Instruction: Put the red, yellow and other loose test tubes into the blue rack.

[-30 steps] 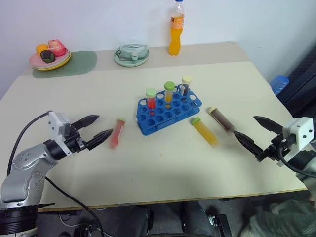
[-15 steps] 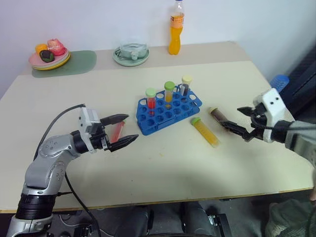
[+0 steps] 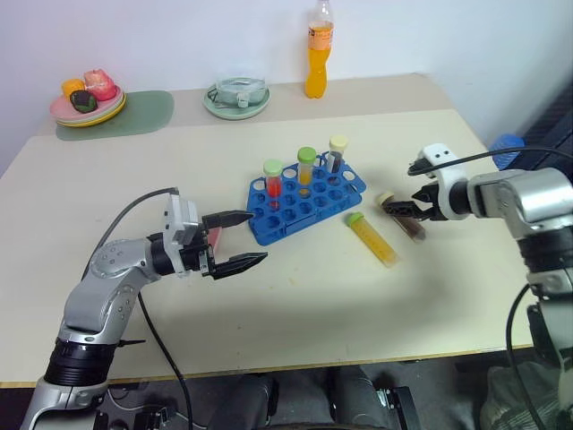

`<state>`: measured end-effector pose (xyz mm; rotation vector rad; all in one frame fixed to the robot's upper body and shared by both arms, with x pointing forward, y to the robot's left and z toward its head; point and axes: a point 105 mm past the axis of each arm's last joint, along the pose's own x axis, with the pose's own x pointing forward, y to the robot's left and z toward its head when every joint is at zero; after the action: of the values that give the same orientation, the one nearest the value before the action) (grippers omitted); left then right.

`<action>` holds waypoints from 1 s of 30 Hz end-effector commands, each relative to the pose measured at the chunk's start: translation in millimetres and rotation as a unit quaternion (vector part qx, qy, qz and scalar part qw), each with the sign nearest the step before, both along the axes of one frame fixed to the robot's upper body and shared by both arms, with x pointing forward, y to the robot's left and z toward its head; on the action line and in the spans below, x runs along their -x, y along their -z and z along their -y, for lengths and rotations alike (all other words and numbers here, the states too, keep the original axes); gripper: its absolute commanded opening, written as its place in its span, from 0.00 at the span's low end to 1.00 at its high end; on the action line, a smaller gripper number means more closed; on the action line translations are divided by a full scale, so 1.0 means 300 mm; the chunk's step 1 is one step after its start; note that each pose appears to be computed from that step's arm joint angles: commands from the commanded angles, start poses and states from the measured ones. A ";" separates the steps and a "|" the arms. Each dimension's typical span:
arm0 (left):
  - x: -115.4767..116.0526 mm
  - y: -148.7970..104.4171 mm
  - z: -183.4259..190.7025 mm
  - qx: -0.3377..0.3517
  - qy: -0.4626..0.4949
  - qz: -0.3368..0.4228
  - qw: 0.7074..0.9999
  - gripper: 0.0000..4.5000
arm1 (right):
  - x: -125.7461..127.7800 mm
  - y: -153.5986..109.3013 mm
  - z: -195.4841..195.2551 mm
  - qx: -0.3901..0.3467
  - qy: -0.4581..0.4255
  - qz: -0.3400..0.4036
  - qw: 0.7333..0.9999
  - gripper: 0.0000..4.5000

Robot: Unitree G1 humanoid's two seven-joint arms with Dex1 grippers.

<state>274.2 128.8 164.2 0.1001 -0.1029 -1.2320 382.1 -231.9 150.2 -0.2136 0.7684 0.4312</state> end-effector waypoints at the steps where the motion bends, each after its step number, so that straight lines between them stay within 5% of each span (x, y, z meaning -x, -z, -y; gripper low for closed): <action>1: 0.015 -0.020 0.010 0.004 0.003 0.013 1.000 0.95 | -0.046 -0.025 0.022 0.029 0.003 -0.005 1.000 1.00; 8: 0.027 -0.015 0.015 0.006 -0.003 0.007 1.000 0.95 | -0.083 0.004 0.037 0.085 -0.018 -0.043 0.995 1.00; 16: 0.039 -0.012 0.010 0.006 -0.013 0.002 1.000 0.96 | -0.071 0.052 0.025 0.106 -0.053 -0.079 0.990 0.18; 24: 0.025 -0.015 0.015 0.010 -0.021 0.005 1.000 0.96 | -0.074 -0.012 0.023 0.087 -0.061 -0.050 0.993 0.18; 30: -0.007 -0.013 0.027 0.020 -0.035 0.011 0.999 0.96 | -0.015 -0.122 -0.051 0.026 -0.146 0.032 0.988 0.18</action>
<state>275.5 121.8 163.9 0.0573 -0.1117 -1.1640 390.2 -228.2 159.6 -0.3839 0.7995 0.6124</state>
